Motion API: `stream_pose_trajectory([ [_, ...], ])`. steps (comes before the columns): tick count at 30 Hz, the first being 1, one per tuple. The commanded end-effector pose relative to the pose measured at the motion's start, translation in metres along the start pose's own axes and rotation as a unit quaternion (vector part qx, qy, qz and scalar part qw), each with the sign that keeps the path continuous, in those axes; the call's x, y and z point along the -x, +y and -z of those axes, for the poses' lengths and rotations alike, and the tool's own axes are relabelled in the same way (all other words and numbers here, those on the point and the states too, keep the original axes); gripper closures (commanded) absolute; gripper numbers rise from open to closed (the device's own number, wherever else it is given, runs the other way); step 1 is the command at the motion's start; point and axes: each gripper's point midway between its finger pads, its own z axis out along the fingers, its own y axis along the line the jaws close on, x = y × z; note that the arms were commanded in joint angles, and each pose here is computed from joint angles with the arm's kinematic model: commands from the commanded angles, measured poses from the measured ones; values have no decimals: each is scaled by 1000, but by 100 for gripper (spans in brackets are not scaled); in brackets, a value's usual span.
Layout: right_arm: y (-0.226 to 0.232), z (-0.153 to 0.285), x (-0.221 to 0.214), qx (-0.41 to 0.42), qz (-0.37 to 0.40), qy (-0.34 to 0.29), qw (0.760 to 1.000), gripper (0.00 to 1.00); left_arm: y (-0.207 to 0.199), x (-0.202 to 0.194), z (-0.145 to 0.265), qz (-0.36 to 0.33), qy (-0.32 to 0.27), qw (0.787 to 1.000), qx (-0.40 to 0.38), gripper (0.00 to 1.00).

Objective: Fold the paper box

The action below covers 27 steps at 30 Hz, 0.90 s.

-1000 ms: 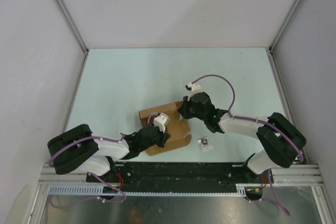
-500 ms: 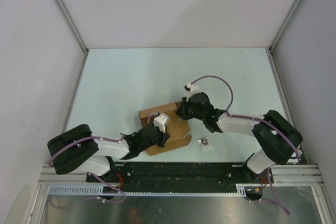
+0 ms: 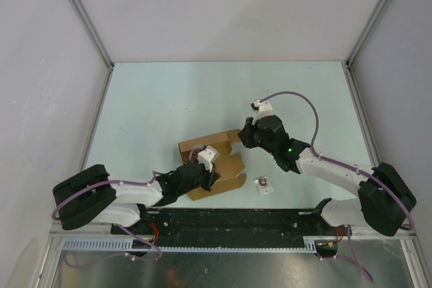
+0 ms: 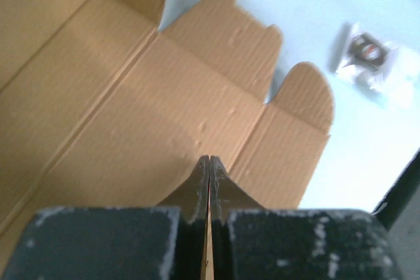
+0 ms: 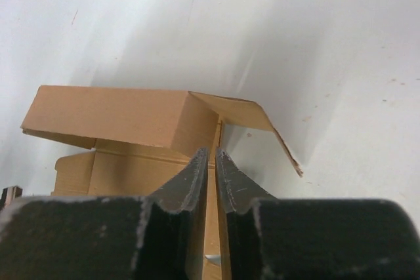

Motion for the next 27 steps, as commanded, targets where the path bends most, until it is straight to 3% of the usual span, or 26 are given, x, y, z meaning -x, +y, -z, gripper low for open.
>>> stream_pose_trajectory([
  [1,-9,18,26,-23,-1,-29,999,83,-32,35,12,-17,-46,997,-57,100],
  [6,-19,31,32,-44,-12,-33,998,75,-56,65,30,-28,-72,993,-93,100],
  [11,-33,35,26,-71,-6,-24,997,62,-62,101,48,-35,-110,989,-93,97],
  [16,-38,34,26,-53,24,-10,998,48,-53,96,41,-46,-92,993,-64,97],
  [20,-40,27,27,-33,41,2,999,46,-56,81,28,-43,-63,995,-69,100],
  [27,-43,0,22,-27,89,37,995,48,-53,94,16,-56,-107,991,-56,100],
])
